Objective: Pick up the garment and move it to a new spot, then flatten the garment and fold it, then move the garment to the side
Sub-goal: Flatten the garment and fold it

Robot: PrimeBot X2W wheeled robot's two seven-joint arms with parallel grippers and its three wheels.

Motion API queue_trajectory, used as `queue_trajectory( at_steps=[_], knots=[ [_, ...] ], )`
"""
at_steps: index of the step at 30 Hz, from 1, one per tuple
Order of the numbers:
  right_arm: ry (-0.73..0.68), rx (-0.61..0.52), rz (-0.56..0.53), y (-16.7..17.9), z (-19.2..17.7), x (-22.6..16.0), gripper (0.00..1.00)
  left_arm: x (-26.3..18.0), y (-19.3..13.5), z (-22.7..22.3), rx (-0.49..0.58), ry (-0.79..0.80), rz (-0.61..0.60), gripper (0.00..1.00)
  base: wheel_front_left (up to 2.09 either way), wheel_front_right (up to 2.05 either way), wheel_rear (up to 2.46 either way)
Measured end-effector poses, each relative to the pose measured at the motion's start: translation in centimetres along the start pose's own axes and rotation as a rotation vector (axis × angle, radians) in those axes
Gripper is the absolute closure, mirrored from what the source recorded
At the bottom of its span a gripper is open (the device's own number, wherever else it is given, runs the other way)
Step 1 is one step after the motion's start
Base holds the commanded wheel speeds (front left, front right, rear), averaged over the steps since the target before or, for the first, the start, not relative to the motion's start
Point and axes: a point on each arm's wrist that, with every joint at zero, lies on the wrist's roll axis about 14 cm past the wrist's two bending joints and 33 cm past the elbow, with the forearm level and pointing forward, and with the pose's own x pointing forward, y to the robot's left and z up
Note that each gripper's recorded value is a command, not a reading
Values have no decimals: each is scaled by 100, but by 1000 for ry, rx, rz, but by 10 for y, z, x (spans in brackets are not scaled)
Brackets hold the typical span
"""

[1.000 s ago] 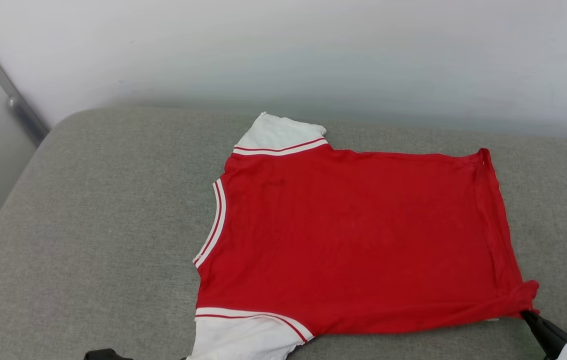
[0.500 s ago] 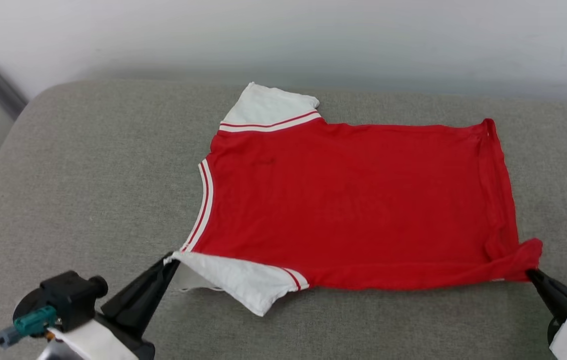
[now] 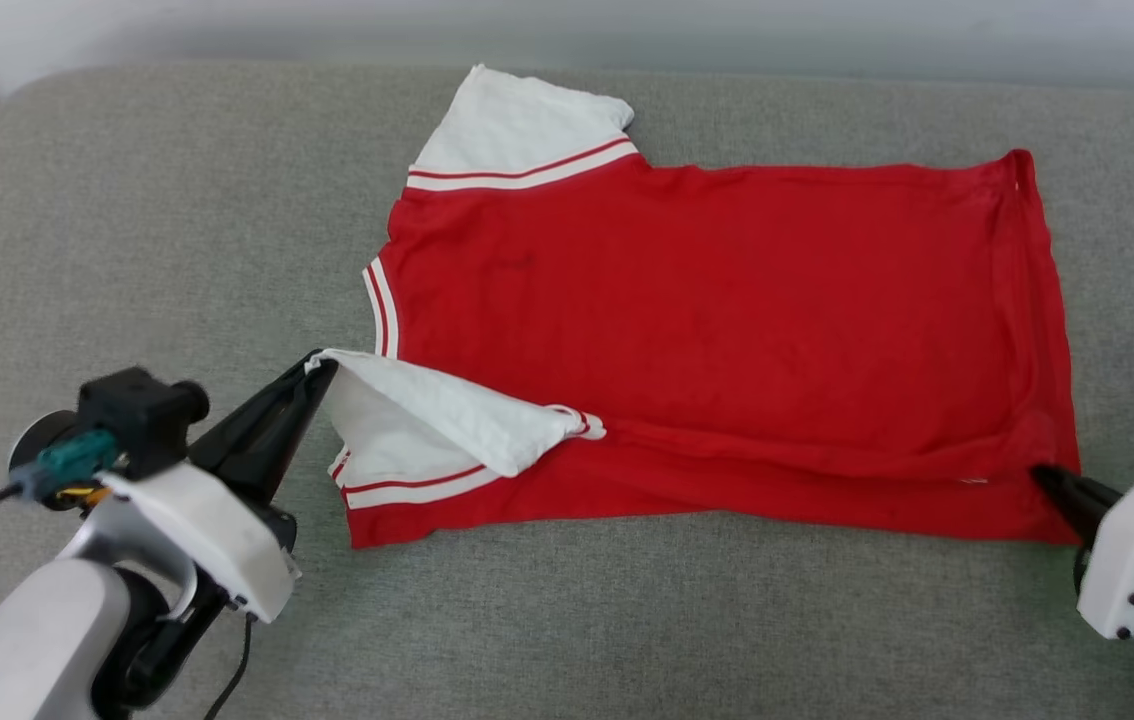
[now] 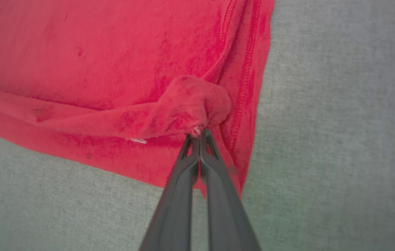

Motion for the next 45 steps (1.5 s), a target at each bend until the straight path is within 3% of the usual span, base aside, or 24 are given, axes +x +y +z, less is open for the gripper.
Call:
queue_trajectory(
  at_steps=[5, 15, 16, 17, 18, 31, 36, 45],
  knots=[
    [19, -59, -8, 1, 7, 14, 100, 17, 7, -22, -10, 80, -6, 100, 0, 0, 0],
    [49, -72, -76, -10, 9, 27, 100, 40, 22, -22, 11, 42, 39, 100, 0, 0, 0],
    [52, -69, -76, -8, 8, 28, 100, 41, 22, -25, -1, 54, 43, 81, 0, 0, 0],
    [59, -72, -78, -8, 6, 28, 15, 40, 21, -32, -18, 77, 46, 15, 0, 0, 0],
    [59, -72, -78, -8, 6, 28, 0, 40, 21, -32, -18, 77, 46, 0, 0, 0, 0],
    [-43, -187, -102, 4, 23, -5, 0, 7, 14, -45, -91, 89, 148, 0, 0, 0, 0],
    [-88, -201, -118, 5, 29, -23, 0, -15, -12, -79, -135, 236, 120, 0, 0, 0, 0],
    [-128, -140, -148, 3, 26, -38, 0, -19, -16, -108, -121, 372, 144, 0, 0, 0, 0]
  ],
)
